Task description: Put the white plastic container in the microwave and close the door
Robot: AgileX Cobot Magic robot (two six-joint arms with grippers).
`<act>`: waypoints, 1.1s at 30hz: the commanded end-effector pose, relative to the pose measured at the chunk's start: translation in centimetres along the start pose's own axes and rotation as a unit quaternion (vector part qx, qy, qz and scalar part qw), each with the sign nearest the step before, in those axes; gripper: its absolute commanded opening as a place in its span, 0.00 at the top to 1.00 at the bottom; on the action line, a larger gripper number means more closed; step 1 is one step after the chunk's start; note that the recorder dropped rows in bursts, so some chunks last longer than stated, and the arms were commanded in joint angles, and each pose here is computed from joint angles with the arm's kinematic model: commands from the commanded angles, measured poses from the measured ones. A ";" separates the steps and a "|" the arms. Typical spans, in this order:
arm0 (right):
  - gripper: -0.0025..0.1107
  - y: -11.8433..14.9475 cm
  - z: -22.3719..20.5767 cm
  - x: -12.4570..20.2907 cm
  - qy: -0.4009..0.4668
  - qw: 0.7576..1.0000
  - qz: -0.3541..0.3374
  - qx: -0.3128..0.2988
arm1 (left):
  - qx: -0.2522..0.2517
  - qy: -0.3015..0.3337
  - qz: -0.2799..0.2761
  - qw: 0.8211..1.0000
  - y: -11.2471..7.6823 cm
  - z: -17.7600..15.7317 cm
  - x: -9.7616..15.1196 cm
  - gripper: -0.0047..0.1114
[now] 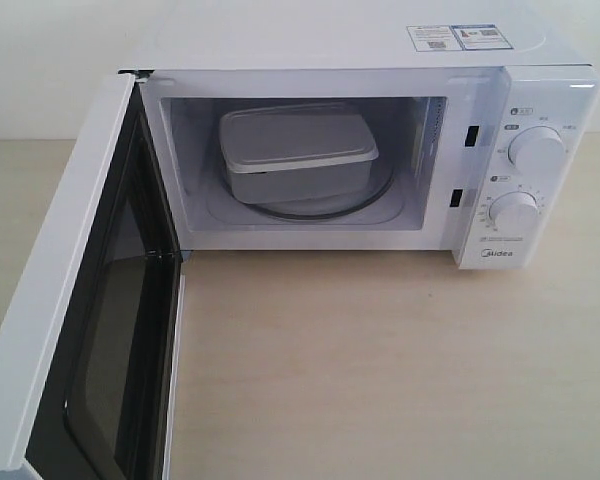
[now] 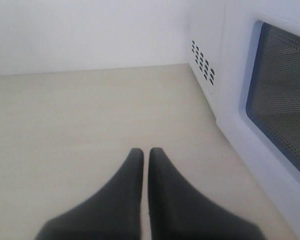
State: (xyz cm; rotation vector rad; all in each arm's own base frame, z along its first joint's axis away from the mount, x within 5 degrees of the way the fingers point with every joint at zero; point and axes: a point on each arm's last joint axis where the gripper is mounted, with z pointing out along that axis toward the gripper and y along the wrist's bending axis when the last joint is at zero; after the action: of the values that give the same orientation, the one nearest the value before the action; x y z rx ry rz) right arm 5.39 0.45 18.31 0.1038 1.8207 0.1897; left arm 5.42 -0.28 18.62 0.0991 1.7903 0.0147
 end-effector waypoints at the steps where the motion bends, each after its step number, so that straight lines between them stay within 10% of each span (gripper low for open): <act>1: 0.98 -0.1 0.0 0.1 0.001 1.000 -0.005 0.004 | -0.002 -0.001 0.003 1.000 0.0 0.0 0.1 0.92; 27: 0.98 -0.1 0.0 0.1 0.001 1.000 -0.004 0.004 | -0.002 -0.018 -0.007 1.000 0.0 0.0 -0.2 0.92; 33: 0.98 -0.1 0.0 0.1 0.001 1.000 -0.004 0.004 | 0.007 -0.081 -0.047 0.996 0.1 -1.6 -4.4 0.92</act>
State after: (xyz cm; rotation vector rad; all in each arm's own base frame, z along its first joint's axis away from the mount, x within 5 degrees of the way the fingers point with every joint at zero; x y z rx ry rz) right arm 5.37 0.45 18.23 0.1029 1.8294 0.1882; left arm 5.18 -0.38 21.14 0.0626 1.7057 -0.0295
